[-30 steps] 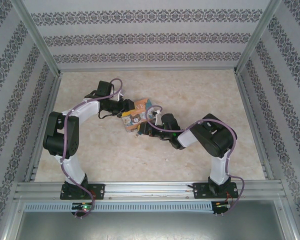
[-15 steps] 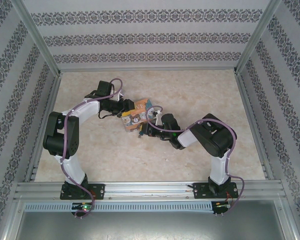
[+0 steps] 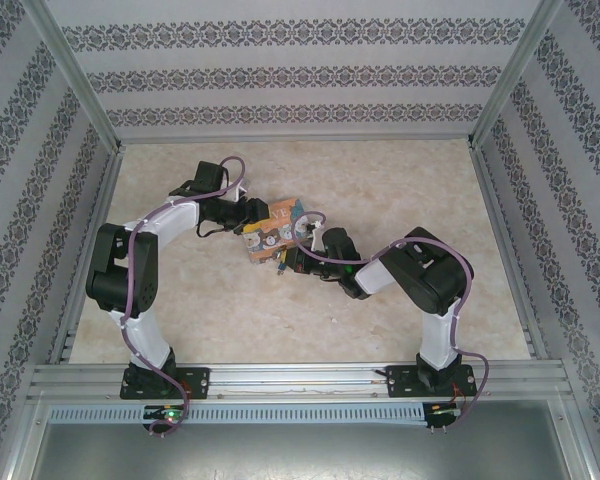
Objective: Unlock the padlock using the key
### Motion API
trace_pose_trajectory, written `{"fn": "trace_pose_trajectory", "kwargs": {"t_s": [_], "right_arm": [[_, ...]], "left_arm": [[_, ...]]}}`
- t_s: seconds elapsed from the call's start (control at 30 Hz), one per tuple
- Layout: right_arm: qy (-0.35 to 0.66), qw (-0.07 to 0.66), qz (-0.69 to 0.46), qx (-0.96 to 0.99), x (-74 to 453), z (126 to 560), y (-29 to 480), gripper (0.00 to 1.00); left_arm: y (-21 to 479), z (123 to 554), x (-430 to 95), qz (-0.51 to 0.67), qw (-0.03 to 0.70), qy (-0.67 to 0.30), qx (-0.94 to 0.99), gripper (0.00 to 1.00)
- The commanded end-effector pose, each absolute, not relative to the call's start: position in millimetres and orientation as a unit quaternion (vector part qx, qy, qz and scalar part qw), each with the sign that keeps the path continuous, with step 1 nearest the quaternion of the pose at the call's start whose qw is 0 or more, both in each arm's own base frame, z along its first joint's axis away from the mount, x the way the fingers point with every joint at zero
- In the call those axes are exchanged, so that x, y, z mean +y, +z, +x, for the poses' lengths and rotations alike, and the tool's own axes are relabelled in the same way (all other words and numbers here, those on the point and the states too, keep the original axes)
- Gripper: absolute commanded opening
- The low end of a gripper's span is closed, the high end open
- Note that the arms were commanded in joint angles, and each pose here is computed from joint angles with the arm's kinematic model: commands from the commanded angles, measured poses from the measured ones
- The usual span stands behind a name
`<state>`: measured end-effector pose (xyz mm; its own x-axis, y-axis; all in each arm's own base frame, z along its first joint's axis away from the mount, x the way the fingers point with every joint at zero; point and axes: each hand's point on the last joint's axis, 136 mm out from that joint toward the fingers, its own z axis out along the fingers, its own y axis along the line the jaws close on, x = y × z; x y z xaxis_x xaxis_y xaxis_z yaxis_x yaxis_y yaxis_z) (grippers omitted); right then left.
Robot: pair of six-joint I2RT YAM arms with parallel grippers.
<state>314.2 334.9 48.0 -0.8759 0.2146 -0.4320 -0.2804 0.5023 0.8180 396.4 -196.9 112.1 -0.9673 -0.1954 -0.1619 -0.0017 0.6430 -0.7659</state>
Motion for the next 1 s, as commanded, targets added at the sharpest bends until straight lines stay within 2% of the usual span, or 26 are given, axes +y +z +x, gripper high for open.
{"fn": "trace_pose_trajectory", "kwargs": {"t_s": [0.0, 0.43, 0.97], "right_arm": [[0.505, 0.268, -0.015, 0.820, 334.9, 314.3, 59.6, 0.00], [0.507, 0.310, 0.049, 0.803, 317.0, 329.4, 74.8, 0.00], [0.497, 0.318, 0.106, 0.800, 307.0, 340.7, 60.6, 0.00]], "left_arm": [[94.7, 376.1, -198.4, -0.049, 0.084, -0.394, 0.914, 0.51], [84.4, 352.5, -199.1, -0.048, 0.062, -0.384, 0.920, 0.51], [71.6, 338.4, -202.5, -0.055, 0.050, -0.386, 0.919, 0.52]]}}
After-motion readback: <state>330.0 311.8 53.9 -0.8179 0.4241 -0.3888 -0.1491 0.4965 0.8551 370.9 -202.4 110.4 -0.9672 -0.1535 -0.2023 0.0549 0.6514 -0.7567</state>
